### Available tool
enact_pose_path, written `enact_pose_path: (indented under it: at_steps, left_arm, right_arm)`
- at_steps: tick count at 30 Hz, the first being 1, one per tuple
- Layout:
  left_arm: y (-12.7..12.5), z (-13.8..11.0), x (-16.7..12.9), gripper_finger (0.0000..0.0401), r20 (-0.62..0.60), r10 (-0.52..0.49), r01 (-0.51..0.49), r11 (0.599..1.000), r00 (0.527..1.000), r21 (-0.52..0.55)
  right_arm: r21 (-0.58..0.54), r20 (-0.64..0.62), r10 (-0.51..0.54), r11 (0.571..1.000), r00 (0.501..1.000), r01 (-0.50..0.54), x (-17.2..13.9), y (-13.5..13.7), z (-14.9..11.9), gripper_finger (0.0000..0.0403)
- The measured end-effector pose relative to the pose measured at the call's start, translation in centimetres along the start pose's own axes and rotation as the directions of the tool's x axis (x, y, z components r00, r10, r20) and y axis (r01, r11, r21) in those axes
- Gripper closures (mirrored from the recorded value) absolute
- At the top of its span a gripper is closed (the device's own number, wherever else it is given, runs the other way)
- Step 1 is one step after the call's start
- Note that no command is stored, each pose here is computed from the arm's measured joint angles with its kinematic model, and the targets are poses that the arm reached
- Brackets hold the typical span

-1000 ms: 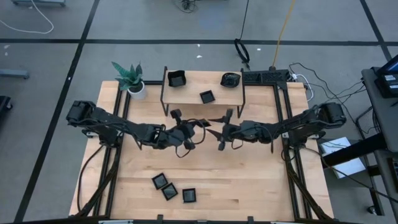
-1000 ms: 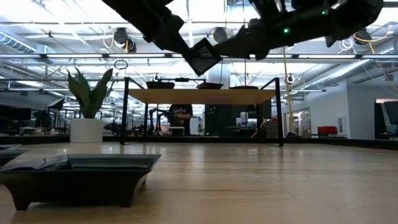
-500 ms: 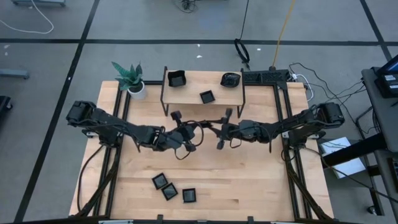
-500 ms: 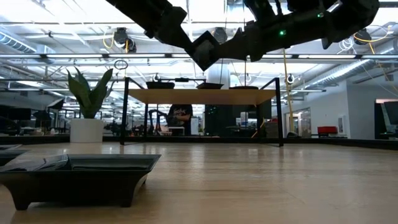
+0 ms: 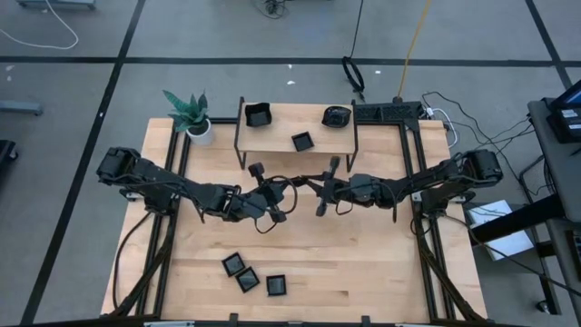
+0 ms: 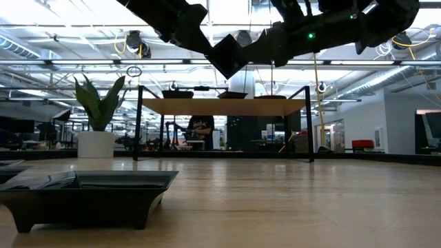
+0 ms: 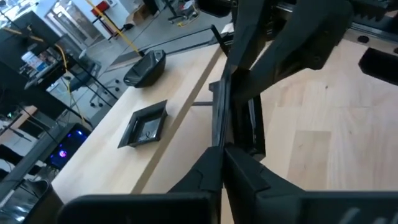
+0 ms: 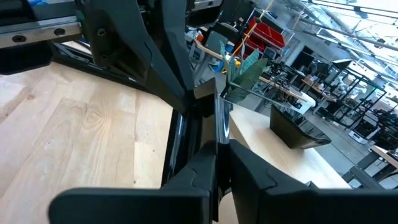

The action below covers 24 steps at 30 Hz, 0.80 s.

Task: Pick & Place Mini shaped plates
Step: Stack the black square plate on top of the other black square plate on the shelf

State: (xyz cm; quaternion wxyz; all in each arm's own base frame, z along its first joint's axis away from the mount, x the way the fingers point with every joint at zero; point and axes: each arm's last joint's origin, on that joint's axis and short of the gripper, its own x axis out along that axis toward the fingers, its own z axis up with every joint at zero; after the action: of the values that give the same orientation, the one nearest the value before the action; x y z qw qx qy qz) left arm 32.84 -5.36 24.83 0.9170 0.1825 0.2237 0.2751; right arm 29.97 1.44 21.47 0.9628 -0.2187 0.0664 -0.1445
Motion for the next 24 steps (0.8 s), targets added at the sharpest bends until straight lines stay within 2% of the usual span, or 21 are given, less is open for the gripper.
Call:
enact_pose_path:
  at_steps: [5, 11, 14, 16, 21, 24]
  left_arm:
    - [0.1, 0.4, 0.0, 0.0345, 0.032, 0.013, -0.011, 0.997, 0.999, -0.079]
    - [0.0, 1.0, -0.2, 0.0254, 0.08, 0.018, -0.009, 0.994, 0.997, -0.112]
    - [0.0, 1.7, -0.6, 0.021, 0.131, 0.023, -0.004, 0.99, 0.991, -0.14]
    - [0.0, 2.4, -1.3, 0.0188, 0.179, 0.023, -0.001, 0.993, 0.984, -0.122]
    - [0.4, 4.0, -3.8, 0.0156, 0.259, 0.084, -0.058, 0.993, 0.962, -0.106]
    - [0.7, 4.3, -4.9, 0.0152, 0.249, 0.138, -0.113, 0.988, 0.959, -0.109]
  right_arm:
    - [0.001, 0.007, 0.002, 1.0, 1.0, -0.002, 0.0, 0.0, 0.1, 0.0381]
    - [0.0, 0.01, 0.013, 1.0, 1.0, -0.013, 0.0, 0.1, 0.1, 0.0388]
    - [0.015, 0.006, 0.016, 1.0, 1.0, -0.016, 0.0, 0.1, 0.0, 0.0388]
    - [0.035, 0.004, 0.023, 0.999, 1.0, -0.023, 0.0, 0.1, 0.0, 0.0388]
    - [0.021, -0.051, 0.032, 0.999, 0.998, -0.031, 0.0, -0.3, 0.1, 0.0388]
    - [0.022, -0.112, 0.027, 0.999, 0.993, -0.025, 0.1, -2.2, 2.3, 0.0388]
